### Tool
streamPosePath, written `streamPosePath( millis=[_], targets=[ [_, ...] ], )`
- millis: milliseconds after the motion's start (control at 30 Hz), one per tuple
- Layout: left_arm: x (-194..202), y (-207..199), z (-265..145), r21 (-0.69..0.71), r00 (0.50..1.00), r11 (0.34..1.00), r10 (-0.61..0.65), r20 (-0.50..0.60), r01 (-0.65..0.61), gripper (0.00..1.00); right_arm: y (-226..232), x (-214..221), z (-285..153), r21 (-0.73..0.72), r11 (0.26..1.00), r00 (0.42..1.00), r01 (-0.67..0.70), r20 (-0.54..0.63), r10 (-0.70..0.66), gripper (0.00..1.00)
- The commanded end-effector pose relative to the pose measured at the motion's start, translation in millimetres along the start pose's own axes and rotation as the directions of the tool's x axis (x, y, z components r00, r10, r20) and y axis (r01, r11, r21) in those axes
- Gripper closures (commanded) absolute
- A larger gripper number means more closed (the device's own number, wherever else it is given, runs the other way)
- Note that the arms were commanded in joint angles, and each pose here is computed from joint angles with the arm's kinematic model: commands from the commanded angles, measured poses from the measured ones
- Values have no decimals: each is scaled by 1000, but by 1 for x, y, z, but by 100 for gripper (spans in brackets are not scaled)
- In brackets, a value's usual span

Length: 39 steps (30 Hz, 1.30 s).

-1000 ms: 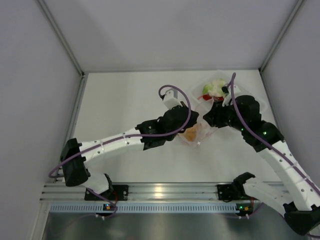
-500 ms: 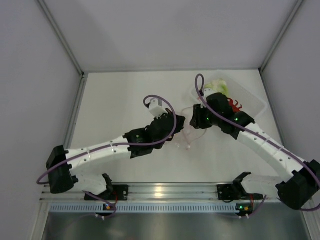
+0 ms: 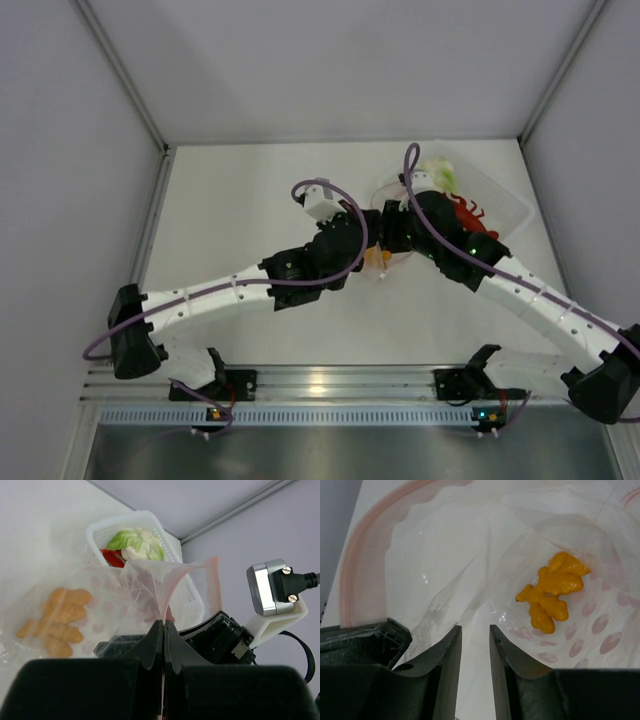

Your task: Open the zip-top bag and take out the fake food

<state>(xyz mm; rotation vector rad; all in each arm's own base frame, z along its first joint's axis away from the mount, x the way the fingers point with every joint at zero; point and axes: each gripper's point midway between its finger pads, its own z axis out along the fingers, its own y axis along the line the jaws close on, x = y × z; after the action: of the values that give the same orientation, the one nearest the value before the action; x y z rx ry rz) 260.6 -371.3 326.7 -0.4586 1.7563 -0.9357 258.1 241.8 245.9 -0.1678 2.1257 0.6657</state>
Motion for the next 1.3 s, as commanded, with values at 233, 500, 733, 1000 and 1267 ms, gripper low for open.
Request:
streamPosePath(
  millis=[233, 500, 733, 1000, 1267],
  targets=[
    [16, -54, -20, 131, 978, 969, -210, -13, 209, 100, -22, 1, 37, 87, 994, 995, -69, 82, 62, 72],
    [7, -56, -37, 167, 963, 949, -262, -61, 268, 100, -58, -5, 36, 216, 976, 991, -21, 132, -8, 73],
    [-7, -54, -56, 197, 952, 932, -293, -90, 305, 100, -117, -15, -1, 493, 845, 976, 208, -49, -211, 72],
    [-40, 28, -82, 132, 957, 952, -286, 47, 278, 100, -142, -30, -48, 576, 686, 895, 444, -266, -357, 73],
    [-10, 111, -93, 23, 969, 969, -246, 19, 245, 100, -106, 20, -22, 429, 684, 800, 589, -429, -419, 73]
  ],
)
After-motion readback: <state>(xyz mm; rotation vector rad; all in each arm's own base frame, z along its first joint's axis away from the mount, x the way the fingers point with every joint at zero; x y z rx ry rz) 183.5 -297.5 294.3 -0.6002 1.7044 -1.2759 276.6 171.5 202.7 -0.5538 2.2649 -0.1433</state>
